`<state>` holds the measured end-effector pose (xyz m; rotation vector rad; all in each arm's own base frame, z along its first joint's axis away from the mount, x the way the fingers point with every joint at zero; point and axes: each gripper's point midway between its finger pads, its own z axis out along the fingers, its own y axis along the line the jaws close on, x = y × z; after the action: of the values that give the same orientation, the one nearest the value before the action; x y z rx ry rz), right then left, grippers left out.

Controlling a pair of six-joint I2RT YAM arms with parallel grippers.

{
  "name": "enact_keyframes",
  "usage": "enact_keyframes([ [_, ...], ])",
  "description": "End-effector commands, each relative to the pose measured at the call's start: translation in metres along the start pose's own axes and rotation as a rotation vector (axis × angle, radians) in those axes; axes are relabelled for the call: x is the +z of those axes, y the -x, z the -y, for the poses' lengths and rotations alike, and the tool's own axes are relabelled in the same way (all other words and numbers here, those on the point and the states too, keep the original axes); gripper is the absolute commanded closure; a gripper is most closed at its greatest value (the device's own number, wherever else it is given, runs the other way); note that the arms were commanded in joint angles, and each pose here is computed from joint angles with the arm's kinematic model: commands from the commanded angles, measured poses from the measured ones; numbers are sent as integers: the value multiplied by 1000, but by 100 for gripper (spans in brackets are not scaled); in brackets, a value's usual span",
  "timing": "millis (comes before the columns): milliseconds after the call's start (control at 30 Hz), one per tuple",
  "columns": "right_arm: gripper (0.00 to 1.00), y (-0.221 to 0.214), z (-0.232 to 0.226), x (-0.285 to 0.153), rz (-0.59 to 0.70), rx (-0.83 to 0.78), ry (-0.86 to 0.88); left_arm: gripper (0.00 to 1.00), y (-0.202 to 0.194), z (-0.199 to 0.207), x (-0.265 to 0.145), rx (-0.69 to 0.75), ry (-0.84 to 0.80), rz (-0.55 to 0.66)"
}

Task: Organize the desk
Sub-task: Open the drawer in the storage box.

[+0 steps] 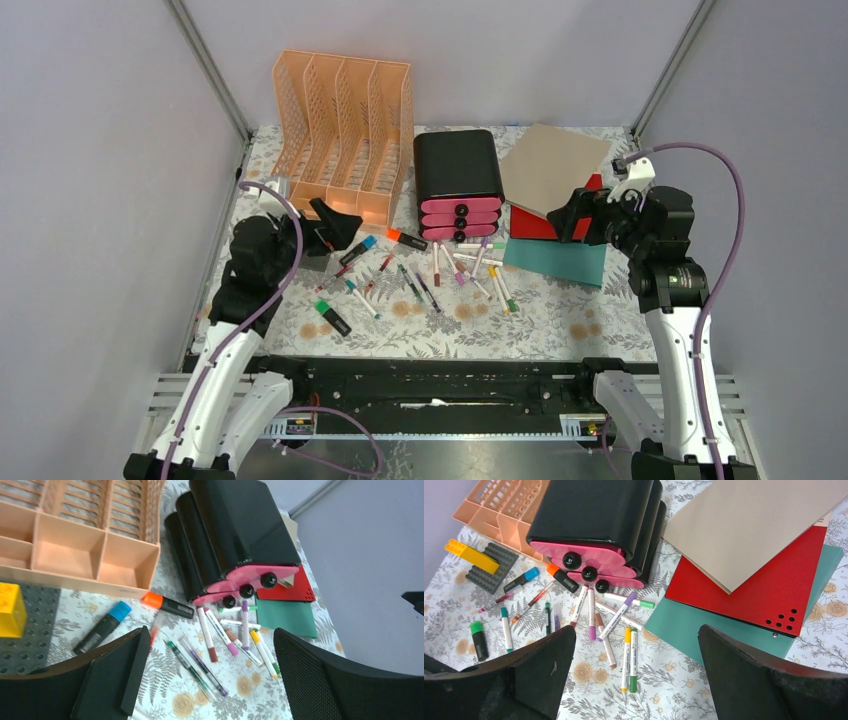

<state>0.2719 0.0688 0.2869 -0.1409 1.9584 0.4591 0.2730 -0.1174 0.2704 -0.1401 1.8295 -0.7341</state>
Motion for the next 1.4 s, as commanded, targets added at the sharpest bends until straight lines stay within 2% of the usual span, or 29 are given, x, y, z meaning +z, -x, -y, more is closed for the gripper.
enact_keyframes([
  [0,0,14,-11,-9,58,16,32,1,-2,24,-11,-49,-122,-5],
  [333,0,1,-24,-6,58,-39,136,1,-35,37,-17,-115,-265,-79],
  [400,0,-10,-39,-6,36,-95,249,1,-42,36,-17,-129,-273,-101],
  [500,0,-34,-67,-14,7,-267,498,1,-51,40,-15,-164,-304,-141],
  [567,0,-46,-72,-16,-10,-294,557,1,-58,40,-13,-192,-313,-168],
  [767,0,-72,-64,-5,-70,-304,576,1,-93,32,4,-172,-194,-215],
  [1000,0,-85,-43,6,-158,-320,493,1,-125,47,16,-20,-130,-250],
  [1133,0,-91,-30,14,-226,-325,459,1,-116,50,19,22,-135,-220],
  [1367,0,-91,-23,14,-279,-336,494,1,-93,37,17,43,-90,-74],
])
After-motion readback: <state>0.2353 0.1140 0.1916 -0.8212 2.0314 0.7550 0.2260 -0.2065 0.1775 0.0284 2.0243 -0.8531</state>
